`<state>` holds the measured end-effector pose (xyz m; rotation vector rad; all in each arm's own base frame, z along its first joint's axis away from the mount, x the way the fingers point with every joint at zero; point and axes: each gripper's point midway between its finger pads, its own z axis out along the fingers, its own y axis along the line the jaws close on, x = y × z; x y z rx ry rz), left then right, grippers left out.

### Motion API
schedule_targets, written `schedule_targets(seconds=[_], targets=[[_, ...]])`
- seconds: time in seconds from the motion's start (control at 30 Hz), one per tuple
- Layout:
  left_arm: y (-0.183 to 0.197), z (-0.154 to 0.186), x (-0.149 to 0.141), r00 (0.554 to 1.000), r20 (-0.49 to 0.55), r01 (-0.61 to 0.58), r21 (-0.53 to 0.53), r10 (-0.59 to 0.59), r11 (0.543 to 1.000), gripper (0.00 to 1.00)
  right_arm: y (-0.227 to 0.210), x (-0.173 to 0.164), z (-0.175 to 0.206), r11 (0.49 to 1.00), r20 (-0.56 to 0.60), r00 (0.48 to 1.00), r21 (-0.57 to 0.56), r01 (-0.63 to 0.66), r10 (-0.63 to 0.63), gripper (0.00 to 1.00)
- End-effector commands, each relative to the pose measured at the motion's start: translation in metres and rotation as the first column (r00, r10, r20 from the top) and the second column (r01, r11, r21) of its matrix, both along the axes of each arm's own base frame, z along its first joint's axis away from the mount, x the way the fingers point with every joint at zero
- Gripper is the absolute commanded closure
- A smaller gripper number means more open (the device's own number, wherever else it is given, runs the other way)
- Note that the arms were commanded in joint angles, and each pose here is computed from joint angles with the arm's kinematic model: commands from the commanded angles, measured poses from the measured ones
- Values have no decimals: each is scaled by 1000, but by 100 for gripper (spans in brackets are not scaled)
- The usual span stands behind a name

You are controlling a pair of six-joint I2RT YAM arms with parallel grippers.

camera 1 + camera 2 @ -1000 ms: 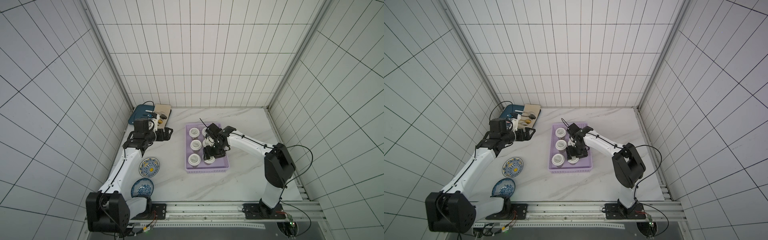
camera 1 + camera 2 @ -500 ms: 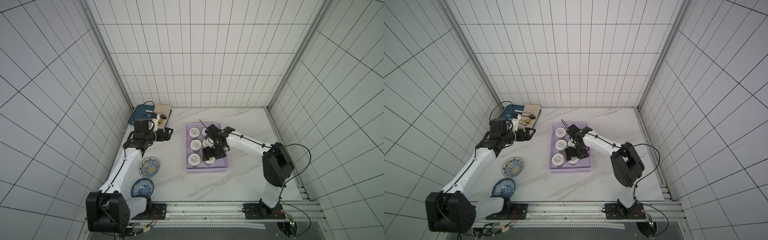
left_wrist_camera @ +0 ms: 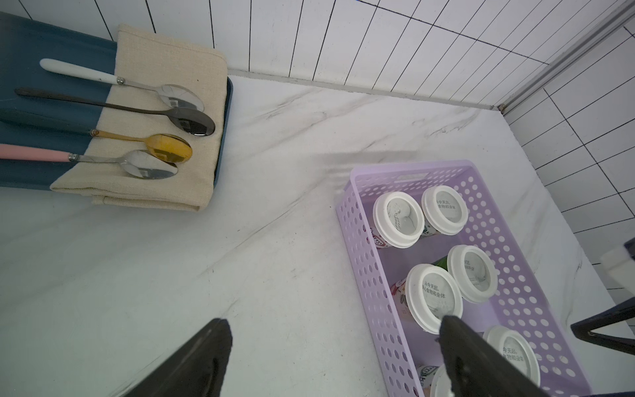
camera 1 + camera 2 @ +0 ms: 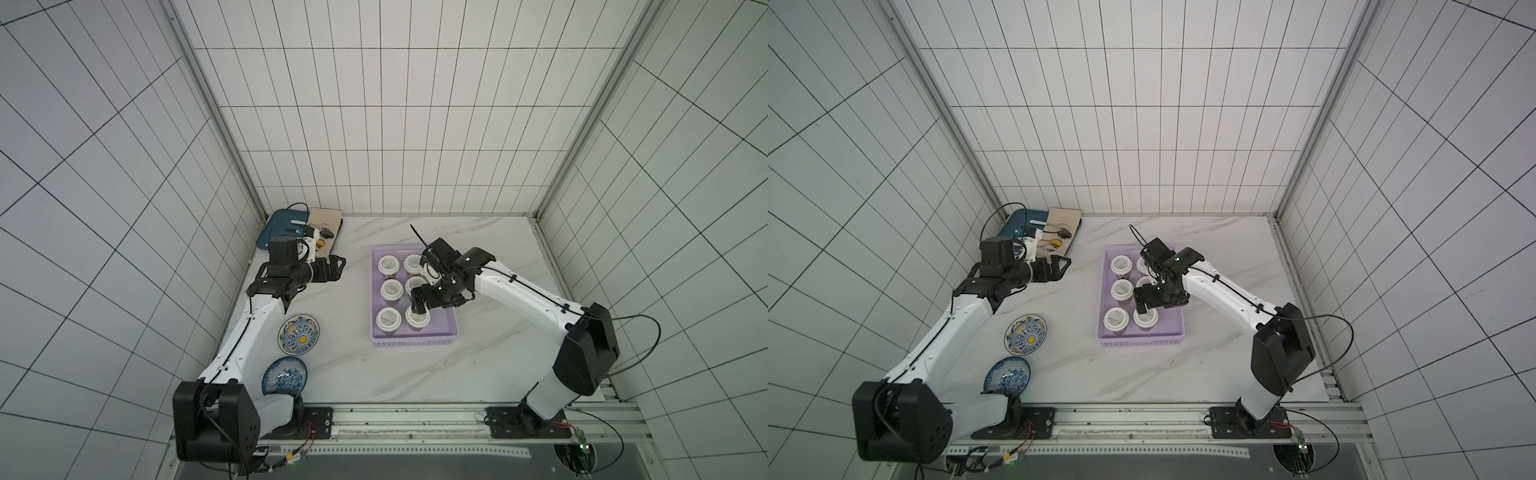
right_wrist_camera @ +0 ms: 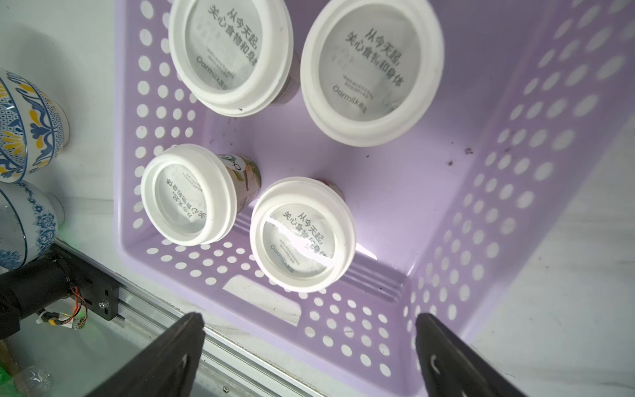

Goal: Put the yogurt in the basket
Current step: Place the yogurt in the basket.

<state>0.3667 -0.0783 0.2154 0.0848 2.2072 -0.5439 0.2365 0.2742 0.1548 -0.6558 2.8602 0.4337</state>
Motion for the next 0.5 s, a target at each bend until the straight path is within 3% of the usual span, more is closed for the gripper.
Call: schedule_targets(seconds=[0.0, 0.2, 0.47], targets=[[4, -2, 4, 1000, 21, -14, 39, 13, 999, 2, -21, 14, 25, 999, 94, 995, -21, 32, -30, 1], [15, 0, 8, 998, 27, -61, 94, 59, 994, 2, -60, 36, 55, 991, 215, 968, -15, 133, -126, 1], [43, -4, 19, 983, 66, -180, 211, 170, 961, 2, -132, 61, 86, 951, 404, 871, -12, 309, -278, 1]])
